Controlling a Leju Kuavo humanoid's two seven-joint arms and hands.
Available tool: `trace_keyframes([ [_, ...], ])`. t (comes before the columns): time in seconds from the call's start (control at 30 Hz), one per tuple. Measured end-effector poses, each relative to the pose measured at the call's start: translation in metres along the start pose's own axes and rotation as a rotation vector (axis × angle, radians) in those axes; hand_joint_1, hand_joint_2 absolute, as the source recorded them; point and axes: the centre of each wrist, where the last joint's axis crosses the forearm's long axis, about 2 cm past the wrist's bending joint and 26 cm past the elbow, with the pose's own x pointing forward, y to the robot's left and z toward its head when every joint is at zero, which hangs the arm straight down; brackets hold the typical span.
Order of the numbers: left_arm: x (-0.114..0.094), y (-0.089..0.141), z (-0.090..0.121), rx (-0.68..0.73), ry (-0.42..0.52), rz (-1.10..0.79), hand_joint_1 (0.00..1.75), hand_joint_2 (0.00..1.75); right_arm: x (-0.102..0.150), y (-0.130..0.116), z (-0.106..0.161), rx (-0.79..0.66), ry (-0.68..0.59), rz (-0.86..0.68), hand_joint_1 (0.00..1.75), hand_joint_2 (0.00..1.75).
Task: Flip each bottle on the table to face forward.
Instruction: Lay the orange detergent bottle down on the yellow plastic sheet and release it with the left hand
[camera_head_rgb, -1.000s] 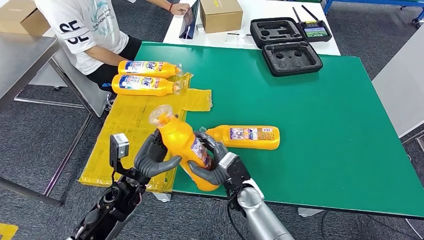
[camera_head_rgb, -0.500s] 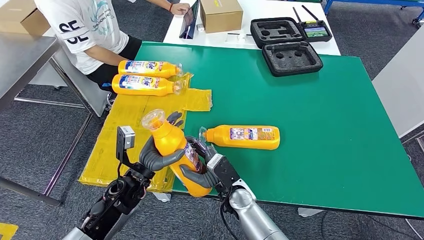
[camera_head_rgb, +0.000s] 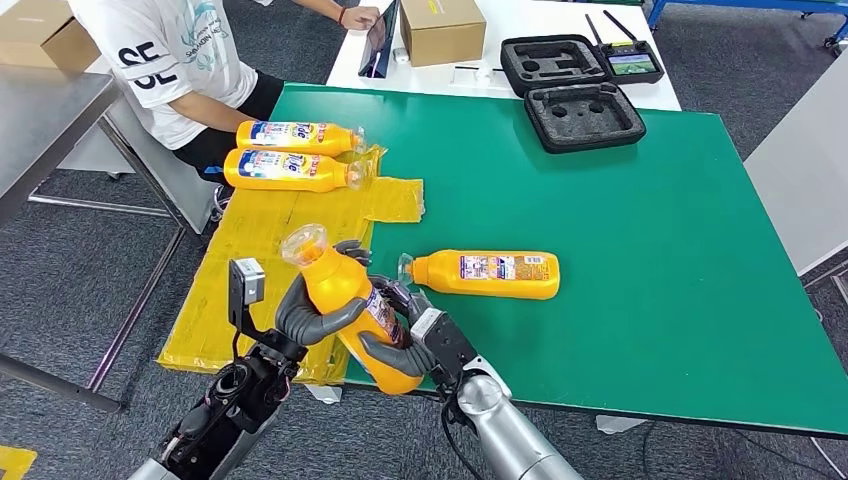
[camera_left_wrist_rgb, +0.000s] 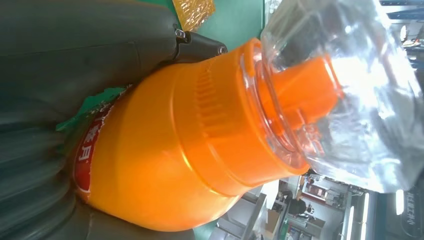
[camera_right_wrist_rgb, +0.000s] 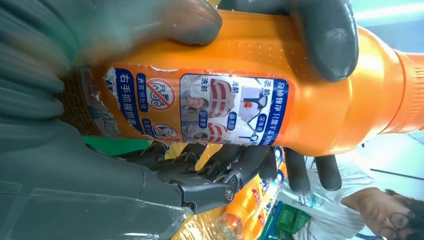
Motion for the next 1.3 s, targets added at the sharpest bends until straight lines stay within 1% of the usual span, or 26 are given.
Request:
trace_keyframes([
  [0.03,0.000,0.000,0.000,0.002,-0.001,-0.001,1.75,1.75,0.000,0.000,-0.001,0.000,0.000,0.001,1.28,1.75],
  [0.1,0.000,0.001,0.000,0.006,-0.003,-0.004,1.75,1.75,0.000,0.000,-0.002,0.000,0.002,0.007,0.41,1.75],
  [0.13,0.000,0.001,0.000,0.008,-0.004,-0.005,1.75,1.75,0.000,0.000,-0.002,-0.001,0.002,0.012,0.04,1.75],
  [0.17,0.000,0.001,0.000,0.011,-0.006,-0.007,1.75,1.75,0.000,0.000,-0.002,-0.003,0.003,0.018,0.00,1.31],
  [0.27,0.001,0.003,-0.001,0.018,-0.009,-0.012,1.75,1.75,0.001,0.000,-0.005,-0.022,0.007,0.028,0.00,0.00],
  [0.43,0.003,0.005,-0.005,0.028,-0.015,-0.024,1.75,1.75,0.002,0.001,-0.007,-0.047,0.014,0.027,0.00,0.00],
  [0.53,0.004,0.006,-0.009,0.068,-0.025,-0.085,1.75,1.75,0.004,0.002,-0.010,-0.079,0.011,0.045,0.00,0.00],
  [0.67,0.009,0.010,-0.017,0.127,-0.065,-0.174,1.75,1.75,0.010,0.001,-0.016,-0.121,-0.011,0.076,0.00,0.00],
  [0.8,0.013,0.018,-0.016,0.215,-0.119,-0.283,1.75,1.75,0.018,0.002,-0.016,-0.171,-0.055,0.104,0.00,0.00],
  [0.9,0.020,0.032,-0.013,0.320,-0.186,-0.395,1.75,1.75,0.029,0.003,-0.016,-0.224,-0.112,0.115,0.00,0.00],
  [1.03,0.033,0.057,-0.005,0.459,-0.261,-0.534,1.75,1.75,0.046,0.003,-0.013,-0.275,-0.193,0.110,0.00,0.00],
  [1.13,0.043,0.074,0.001,0.534,-0.286,-0.613,1.75,1.75,0.057,0.004,-0.010,-0.299,-0.248,0.116,0.00,0.00],
  [1.3,0.055,0.091,0.006,0.580,-0.306,-0.698,1.75,1.75,0.070,0.006,-0.006,-0.310,-0.310,0.132,0.00,0.00],
])
